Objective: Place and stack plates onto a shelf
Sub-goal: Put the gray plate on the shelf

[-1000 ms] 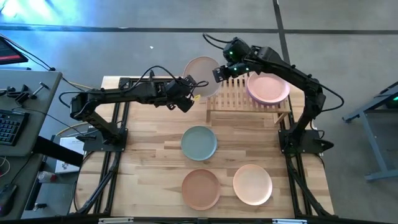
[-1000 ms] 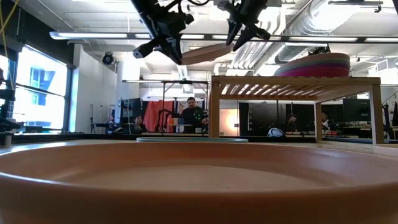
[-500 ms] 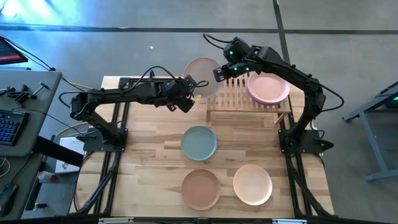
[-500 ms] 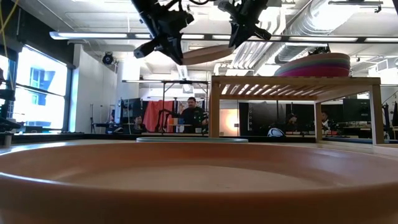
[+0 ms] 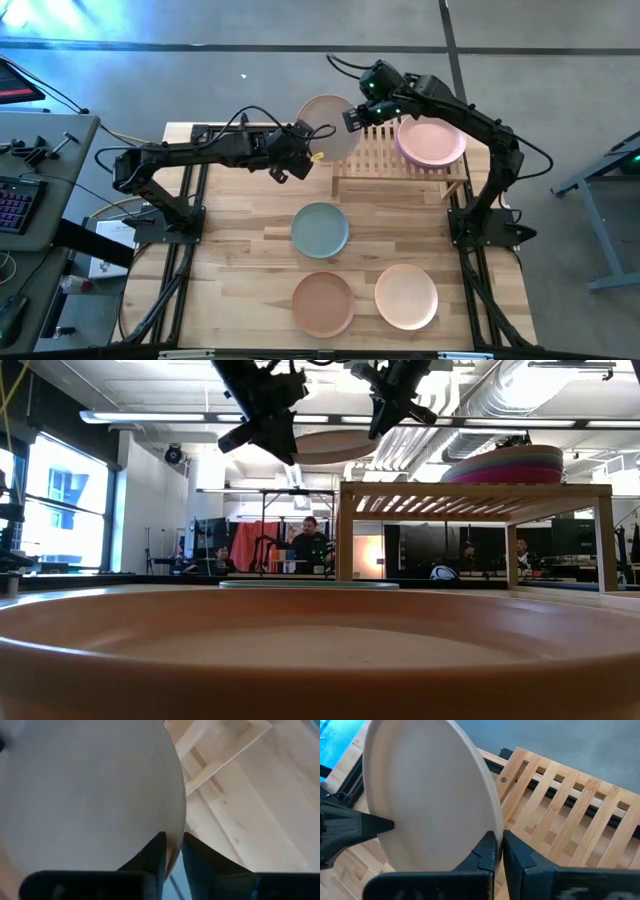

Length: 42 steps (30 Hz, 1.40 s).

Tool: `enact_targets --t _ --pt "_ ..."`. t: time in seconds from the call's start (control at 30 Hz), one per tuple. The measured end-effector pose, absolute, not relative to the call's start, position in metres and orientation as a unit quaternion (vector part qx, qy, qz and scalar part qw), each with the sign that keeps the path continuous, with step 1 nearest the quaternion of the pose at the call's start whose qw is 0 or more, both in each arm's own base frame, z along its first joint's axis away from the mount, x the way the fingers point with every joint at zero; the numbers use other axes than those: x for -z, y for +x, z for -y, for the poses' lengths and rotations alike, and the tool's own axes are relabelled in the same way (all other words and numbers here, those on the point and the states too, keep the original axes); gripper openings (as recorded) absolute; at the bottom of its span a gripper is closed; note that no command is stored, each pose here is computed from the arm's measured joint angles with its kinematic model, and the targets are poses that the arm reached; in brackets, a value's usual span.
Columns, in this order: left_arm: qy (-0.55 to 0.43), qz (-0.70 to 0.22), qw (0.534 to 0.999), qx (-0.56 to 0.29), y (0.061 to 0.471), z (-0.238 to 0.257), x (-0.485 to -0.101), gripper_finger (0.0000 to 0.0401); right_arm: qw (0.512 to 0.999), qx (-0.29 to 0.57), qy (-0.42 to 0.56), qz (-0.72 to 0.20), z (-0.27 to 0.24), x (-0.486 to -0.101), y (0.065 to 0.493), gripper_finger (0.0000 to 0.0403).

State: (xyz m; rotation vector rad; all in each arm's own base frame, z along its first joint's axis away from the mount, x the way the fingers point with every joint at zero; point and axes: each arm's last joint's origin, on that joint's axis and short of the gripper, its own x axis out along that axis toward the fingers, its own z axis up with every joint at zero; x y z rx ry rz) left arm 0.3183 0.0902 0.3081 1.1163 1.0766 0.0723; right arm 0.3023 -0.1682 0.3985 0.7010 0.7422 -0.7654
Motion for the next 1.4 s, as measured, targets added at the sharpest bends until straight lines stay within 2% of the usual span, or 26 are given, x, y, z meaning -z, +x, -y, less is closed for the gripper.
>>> enact_targets --t 0.2,0.33,0.67,1.1,1.4 --pt "0.429 -0.483 0.758 -0.094 0.319 -0.088 -0.308 0.008 0.797 0.361 0.33 -0.355 0.17 -0.397 0.299 0.0" --pt "0.403 -0.491 0.763 -0.124 0.317 -0.087 -0.308 0.0082 0.787 0.367 0.333 -0.367 0.178 -0.395 0.292 0.0" --pt "0.378 -0.523 0.755 -0.118 0.311 -0.084 -0.302 0.0078 0.77 0.402 0.332 -0.368 0.207 -0.402 0.255 0.0" --pt "0.343 -0.514 0.773 -0.142 0.312 -0.084 -0.302 0.0078 0.802 0.327 0.319 -0.385 0.242 -0.4 0.225 0.0" --pt "0.28 -0.501 0.798 -0.183 0.312 -0.084 -0.302 0.0078 0.809 0.261 0.302 -0.432 0.253 -0.38 0.233 0.0"
